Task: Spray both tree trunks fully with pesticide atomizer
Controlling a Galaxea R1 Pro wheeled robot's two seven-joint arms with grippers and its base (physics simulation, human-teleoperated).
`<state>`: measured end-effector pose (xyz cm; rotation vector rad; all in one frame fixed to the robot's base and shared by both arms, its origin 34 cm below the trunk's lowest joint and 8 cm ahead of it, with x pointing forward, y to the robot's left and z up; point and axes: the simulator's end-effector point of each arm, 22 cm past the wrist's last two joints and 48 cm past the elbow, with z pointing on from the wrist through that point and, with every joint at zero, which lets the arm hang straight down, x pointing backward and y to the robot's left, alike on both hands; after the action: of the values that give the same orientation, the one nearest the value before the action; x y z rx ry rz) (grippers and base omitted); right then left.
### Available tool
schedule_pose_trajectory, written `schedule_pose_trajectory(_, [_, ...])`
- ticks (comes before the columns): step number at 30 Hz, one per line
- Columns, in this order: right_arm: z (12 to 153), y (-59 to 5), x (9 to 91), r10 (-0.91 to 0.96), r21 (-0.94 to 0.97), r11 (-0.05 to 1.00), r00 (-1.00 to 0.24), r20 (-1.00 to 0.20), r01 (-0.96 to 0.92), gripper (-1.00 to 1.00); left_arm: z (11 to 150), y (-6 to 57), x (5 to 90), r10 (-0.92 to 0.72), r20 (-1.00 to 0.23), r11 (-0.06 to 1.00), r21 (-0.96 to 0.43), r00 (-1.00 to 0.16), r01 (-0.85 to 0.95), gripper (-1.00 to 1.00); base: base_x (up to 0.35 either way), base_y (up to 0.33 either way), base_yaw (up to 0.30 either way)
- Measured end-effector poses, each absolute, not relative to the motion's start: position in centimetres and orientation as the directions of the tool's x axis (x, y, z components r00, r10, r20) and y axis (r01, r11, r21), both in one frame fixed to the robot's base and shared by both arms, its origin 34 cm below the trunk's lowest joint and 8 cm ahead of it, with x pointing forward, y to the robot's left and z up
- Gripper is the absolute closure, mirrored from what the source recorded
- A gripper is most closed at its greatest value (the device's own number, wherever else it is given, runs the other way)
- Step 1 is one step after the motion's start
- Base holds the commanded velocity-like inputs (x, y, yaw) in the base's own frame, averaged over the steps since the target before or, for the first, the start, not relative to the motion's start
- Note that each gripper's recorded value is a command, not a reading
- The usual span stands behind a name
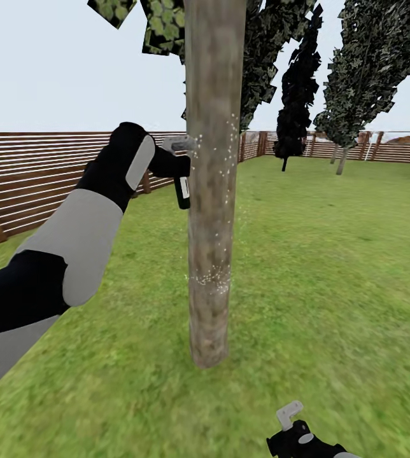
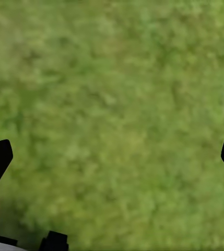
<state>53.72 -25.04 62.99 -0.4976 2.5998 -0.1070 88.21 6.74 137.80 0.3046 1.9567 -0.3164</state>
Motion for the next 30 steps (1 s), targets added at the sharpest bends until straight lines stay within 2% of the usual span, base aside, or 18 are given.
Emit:
schedule_pose_trajectory(12, [63.0, -24.9, 53.7, -0.368, -0.163, 0.93, -0.815, -0.448, -0.33, -1.0, 151.0, 7.4, 86.6, 0.085, -0.95, 0.941, -0.022, -0.299, 0.337, 1.0, 0.0, 0.0, 0.0])
schedule_pose_trajectory(16, [63.0, -24.9, 53.7, -0.368, -0.163, 0.93, -0.815, -0.448, -0.33, -1.0, 156.0, 4.7, 84.1, 0.001, -0.965, 0.893, -0.117, -0.262, 0.435, 1.0, 0.0, 0.0, 0.0])
schedule_pose_trajectory(21, [63.0, -24.9, 53.7, -0.368, -0.163, 0.93, -0.815, -0.447, -0.33, -1.0, 156.7, 4.4, 83.8, -0.009, -0.966, 0.886, -0.127, -0.258, 0.447, 1.0, 0.0, 0.0, 0.0])
schedule_pose_trajectory(30, [62.9, -24.9, 53.7, -0.368, -0.163, 0.93, -0.815, -0.447, -0.331, -1.0, 149.9, 5.3, 85.9, -0.001, -0.91, 0.902, -0.18, -0.414, 0.393, 1.0, 0.0, 0.0, 0.0])
